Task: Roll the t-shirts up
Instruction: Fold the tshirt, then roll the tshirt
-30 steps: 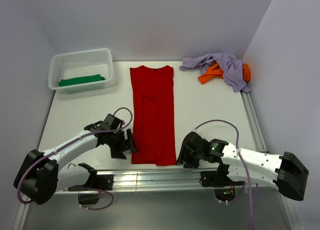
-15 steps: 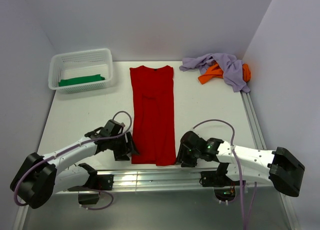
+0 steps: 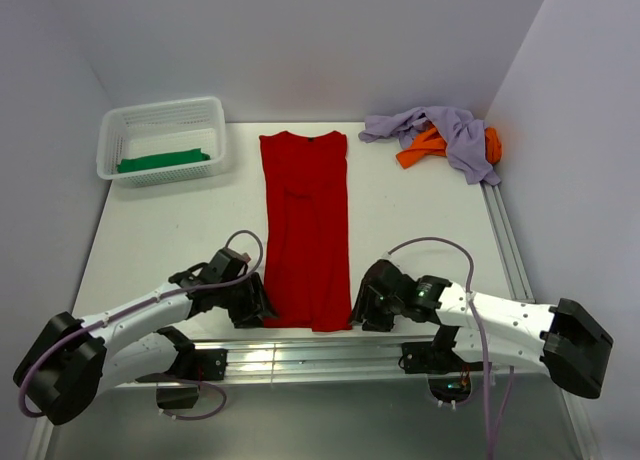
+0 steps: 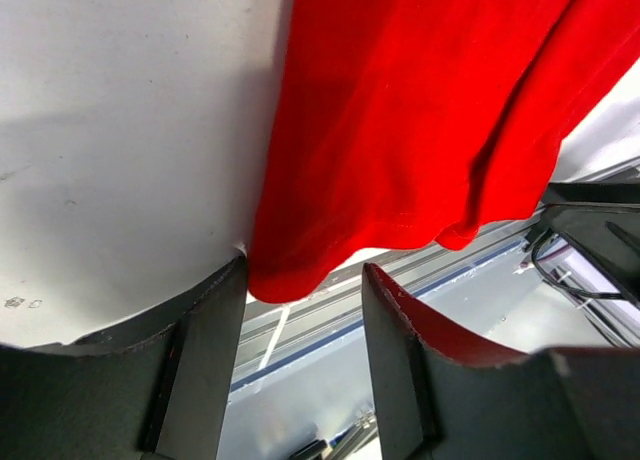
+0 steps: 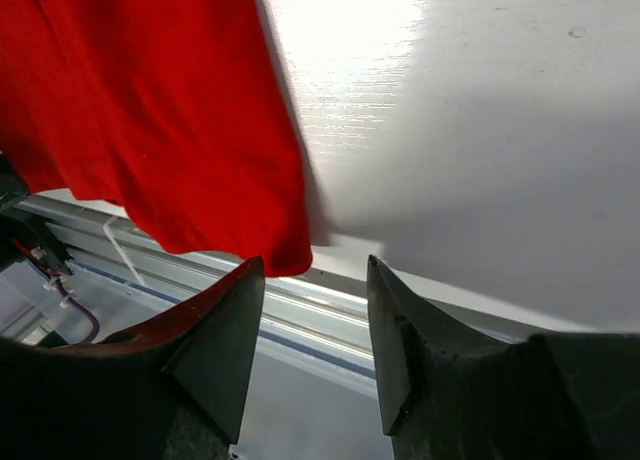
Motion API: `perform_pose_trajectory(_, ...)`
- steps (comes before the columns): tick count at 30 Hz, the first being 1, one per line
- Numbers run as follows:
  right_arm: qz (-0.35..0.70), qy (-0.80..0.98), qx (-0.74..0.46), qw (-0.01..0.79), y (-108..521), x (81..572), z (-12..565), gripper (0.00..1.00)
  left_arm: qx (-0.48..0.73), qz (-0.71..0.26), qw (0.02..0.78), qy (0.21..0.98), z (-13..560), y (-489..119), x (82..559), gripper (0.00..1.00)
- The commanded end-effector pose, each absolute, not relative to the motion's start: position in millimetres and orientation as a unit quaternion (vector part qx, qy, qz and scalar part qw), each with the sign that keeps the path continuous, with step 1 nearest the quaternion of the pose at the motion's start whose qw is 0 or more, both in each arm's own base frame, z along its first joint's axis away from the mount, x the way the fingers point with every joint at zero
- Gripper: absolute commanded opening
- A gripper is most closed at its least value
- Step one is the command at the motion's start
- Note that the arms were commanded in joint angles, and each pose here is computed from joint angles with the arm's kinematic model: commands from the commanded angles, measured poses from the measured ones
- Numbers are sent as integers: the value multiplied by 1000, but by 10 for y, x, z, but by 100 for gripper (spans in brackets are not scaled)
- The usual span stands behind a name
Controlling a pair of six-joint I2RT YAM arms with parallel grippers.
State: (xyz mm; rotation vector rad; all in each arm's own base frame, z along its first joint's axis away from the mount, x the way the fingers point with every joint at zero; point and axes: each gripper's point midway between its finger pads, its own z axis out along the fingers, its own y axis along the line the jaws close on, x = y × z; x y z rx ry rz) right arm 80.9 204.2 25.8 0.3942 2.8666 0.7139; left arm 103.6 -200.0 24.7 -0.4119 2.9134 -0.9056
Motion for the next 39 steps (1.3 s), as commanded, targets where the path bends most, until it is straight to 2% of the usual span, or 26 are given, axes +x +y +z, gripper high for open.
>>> perform_pose_trajectory(1, 257, 955, 121, 83, 2144, 861, 261, 52, -138, -293, 39, 945, 223, -2003, 1041, 55)
perform_pose_trajectory(12, 254, 959, 104, 70, 2249, 885, 199, 49, -146, -263, 24, 953, 77, -1934, 949, 47)
perform_pose_trajectory(15, 253, 960, 101, 69, 2261, 883, 195, 45, -147, -259, 22, 954, 50, -1917, 928, 43)
perform_pose_trajectory(18, 250, 961, 98, 66, 2265, 882, 183, 32, -151, -251, 20, 956, 23, -1890, 908, 36)
perform_pose_trajectory(19, 250, 961, 97, 65, 2270, 883, 184, 23, -153, -247, 21, 957, 15, -1875, 904, 31)
perform_pose_trajectory(21, 249, 962, 92, 64, 2270, 878, 184, 16, -154, -248, 22, 956, 28, -1874, 901, 24)
perform_pose_trajectory(22, 250, 962, 92, 64, 2279, 882, 195, 7, -154, -247, 22, 956, 29, -1870, 895, 9)
perform_pose_trajectory(23, 246, 963, 88, 63, 2265, 873, 189, 3, -154, -250, 22, 956, 37, -1879, 889, 0)
perform_pose_trajectory(24, 245, 964, 88, 61, 2262, 868, 190, 0, -152, -251, 21, 956, 39, -1881, 884, 0)
perform_pose_trajectory(29, 249, 963, 82, 58, 2273, 857, 314, 0, -144, -260, 15, 955, 130, -1941, 901, 0)
perform_pose_trajectory(39, 275, 954, 89, 75, 2296, 1132, 688, 0, -117, -278, 33, 953, 695, -2227, 1251, 0)
